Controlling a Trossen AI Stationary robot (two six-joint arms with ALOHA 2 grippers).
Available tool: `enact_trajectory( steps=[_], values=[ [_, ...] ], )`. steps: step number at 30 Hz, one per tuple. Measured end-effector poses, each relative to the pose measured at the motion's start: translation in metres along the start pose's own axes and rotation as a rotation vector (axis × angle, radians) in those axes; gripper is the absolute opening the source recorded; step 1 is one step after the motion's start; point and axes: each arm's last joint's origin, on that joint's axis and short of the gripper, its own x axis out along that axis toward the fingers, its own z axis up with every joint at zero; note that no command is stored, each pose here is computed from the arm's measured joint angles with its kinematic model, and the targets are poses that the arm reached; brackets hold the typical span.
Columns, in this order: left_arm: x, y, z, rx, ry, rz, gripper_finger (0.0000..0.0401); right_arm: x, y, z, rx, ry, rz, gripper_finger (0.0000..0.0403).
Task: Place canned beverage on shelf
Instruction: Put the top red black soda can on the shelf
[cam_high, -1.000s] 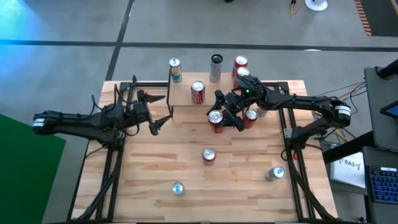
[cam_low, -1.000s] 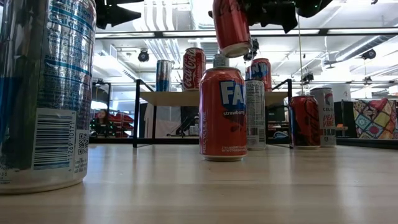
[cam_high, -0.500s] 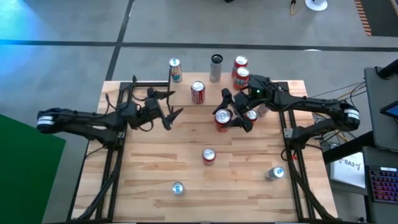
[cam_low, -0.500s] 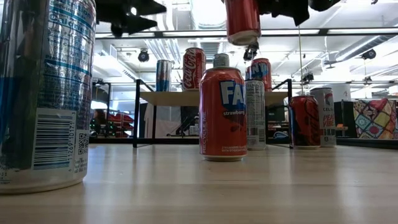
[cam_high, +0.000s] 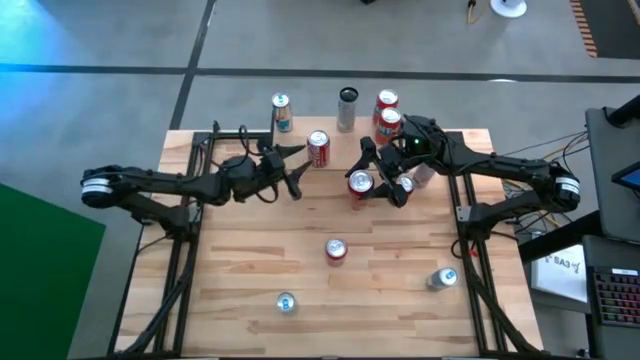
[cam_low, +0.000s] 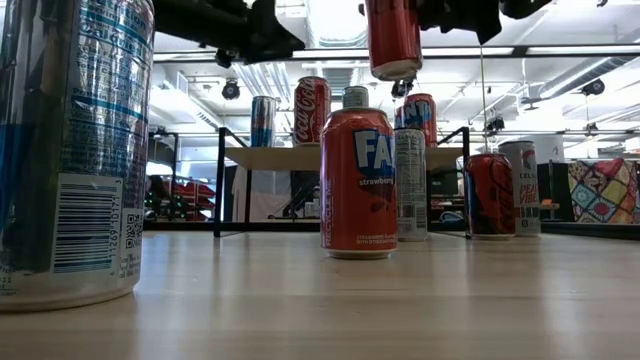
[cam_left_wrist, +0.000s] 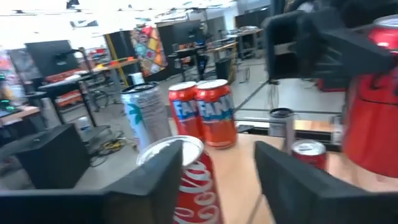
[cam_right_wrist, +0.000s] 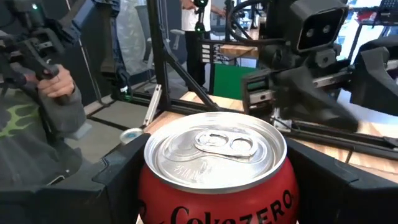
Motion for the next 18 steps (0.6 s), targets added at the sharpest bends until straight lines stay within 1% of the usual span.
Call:
enact_trajectory(
  steps=[2, 5, 6, 7, 11, 14, 18],
  values=[
    [0.003, 0.001, 0.002, 0.012, 0.000, 0.020, 0.0130, -0.001, 0.000, -0.001, 0.003, 0.004, 0.014, 0.0295],
    [0.009, 0.005, 0.002, 0.019, 0.003, 0.042, 0.0046, -0.003, 0.001, 0.001, -0.007, -0.001, 0.017, 0.0295],
    [0.011, 0.006, 0.002, 0.020, 0.008, 0.050, 0.0024, -0.003, 0.002, 0.002, -0.016, -0.002, 0.017, 0.0295],
    [0.014, 0.008, 0.001, 0.022, 0.013, 0.058, 0.0013, -0.004, 0.003, 0.003, -0.024, -0.005, 0.018, 0.0295],
    [0.024, 0.013, 0.000, 0.026, 0.029, 0.083, 0.0011, -0.006, 0.005, 0.006, -0.050, -0.013, 0.015, 0.0295],
    [0.032, 0.012, -0.002, 0.043, 0.049, 0.085, 0.0002, -0.007, 0.005, 0.007, -0.066, -0.015, 0.015, 0.0295],
    [0.038, 0.010, -0.001, 0.068, 0.070, 0.079, 0.0001, -0.007, 0.006, 0.006, -0.072, -0.013, 0.015, 0.0295]
  ],
)
